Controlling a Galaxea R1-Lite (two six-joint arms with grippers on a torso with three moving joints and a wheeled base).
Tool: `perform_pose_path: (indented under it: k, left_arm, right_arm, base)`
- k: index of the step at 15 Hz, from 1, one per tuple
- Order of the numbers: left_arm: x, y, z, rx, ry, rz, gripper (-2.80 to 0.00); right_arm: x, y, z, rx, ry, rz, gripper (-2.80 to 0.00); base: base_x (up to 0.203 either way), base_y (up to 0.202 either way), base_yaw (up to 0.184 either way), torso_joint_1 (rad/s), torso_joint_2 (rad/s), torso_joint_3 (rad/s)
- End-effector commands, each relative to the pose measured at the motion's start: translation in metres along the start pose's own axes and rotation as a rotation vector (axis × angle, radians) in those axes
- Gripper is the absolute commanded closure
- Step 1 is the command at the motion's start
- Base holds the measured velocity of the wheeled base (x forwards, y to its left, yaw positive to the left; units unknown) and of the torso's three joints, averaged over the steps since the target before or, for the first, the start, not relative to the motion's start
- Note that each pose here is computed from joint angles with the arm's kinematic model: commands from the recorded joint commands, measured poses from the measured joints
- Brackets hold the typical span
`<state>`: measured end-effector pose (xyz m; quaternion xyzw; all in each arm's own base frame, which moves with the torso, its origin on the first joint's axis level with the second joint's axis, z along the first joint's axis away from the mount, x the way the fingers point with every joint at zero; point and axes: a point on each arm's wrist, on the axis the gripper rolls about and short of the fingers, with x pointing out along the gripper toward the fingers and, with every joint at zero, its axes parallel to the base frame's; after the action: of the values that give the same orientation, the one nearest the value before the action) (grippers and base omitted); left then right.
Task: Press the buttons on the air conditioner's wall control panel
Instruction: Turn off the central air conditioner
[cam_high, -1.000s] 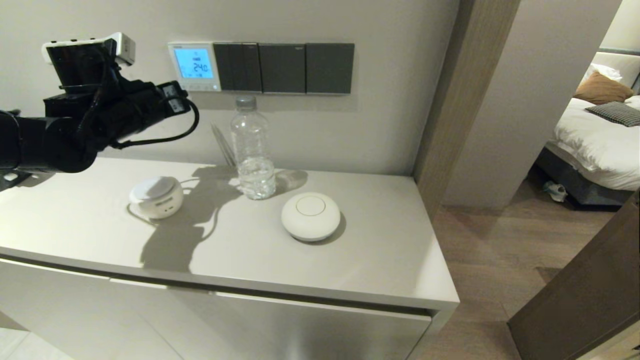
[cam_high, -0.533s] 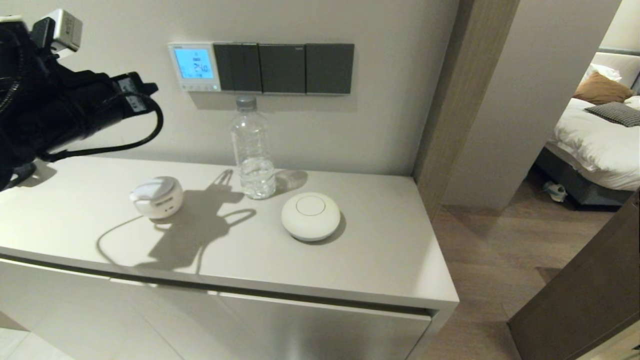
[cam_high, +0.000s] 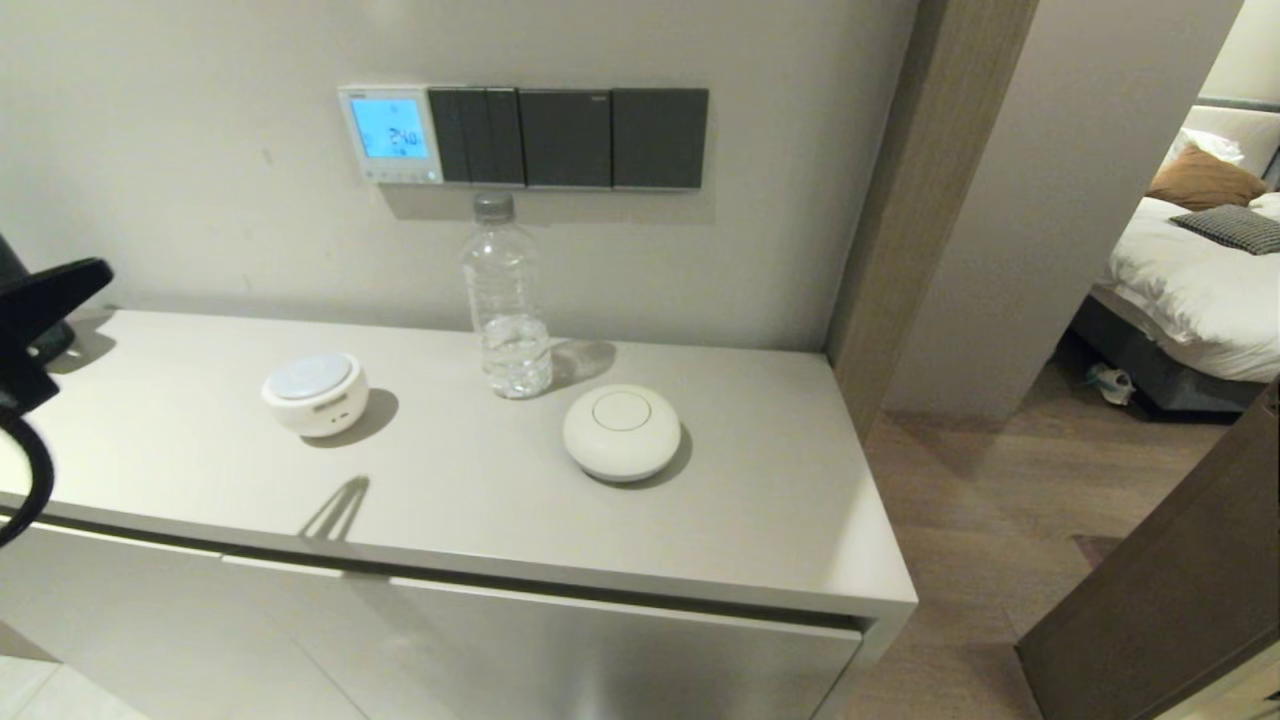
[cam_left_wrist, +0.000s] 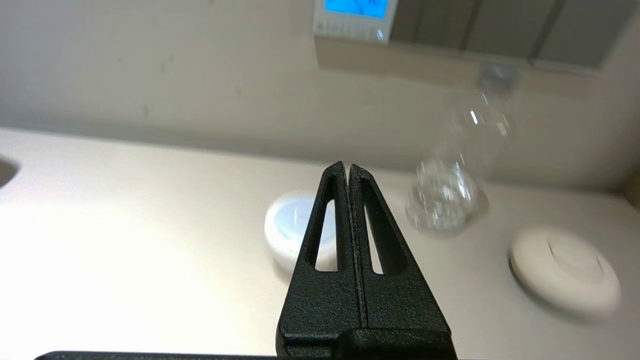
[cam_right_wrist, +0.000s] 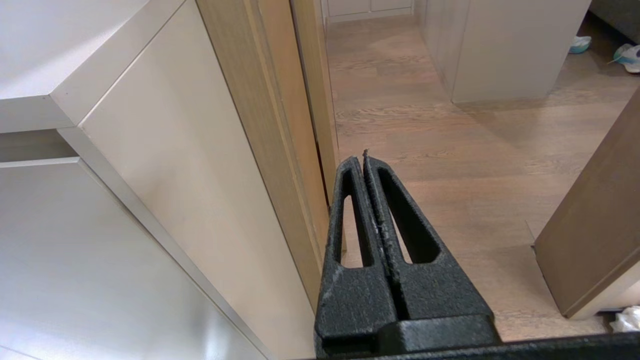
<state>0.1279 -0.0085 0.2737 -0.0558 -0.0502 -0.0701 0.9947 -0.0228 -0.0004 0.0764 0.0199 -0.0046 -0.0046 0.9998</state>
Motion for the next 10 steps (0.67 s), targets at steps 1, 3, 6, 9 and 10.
perform_pose_path:
  k: [1, 3, 6, 9, 10]
  left_arm:
    - [-0.078, -0.005, -0.01, 0.023, -0.102, -0.004, 0.0]
    - [-0.117, -0.006, -0.035, 0.03, -0.059, 0.002, 0.0]
    - [-0.161, -0.005, -0.078, 0.041, 0.035, 0.007, 0.0]
    - [-0.167, -0.002, -0.117, 0.039, 0.203, 0.019, 0.0]
    - [-0.168, -0.001, -0.127, 0.049, 0.22, 0.031, 0.0]
  right_arm:
    - [0.0, 0.0, -0.001, 0.0, 0.004, 0.0, 0.0]
    - [0.0, 0.0, -0.001, 0.0, 0.003, 0.0, 0.0]
    - [0.0, 0.0, -0.001, 0.0, 0.003, 0.0, 0.0]
    - [0.0, 0.0, -0.001, 0.0, 0.004, 0.0, 0.0]
    - [0.0, 0.0, -0.001, 0.0, 0.003, 0.0, 0.0]
  base:
    - [0.0, 0.0, 0.0, 0.0, 0.0, 0.0]
    - [0.0, 0.0, 0.0, 0.0, 0.0, 0.0]
    - [0.0, 0.0, 0.0, 0.0, 0.0, 0.0]
    - [0.0, 0.0, 0.0, 0.0, 0.0, 0.0]
    - [0.0, 0.0, 0.0, 0.0, 0.0, 0.0]
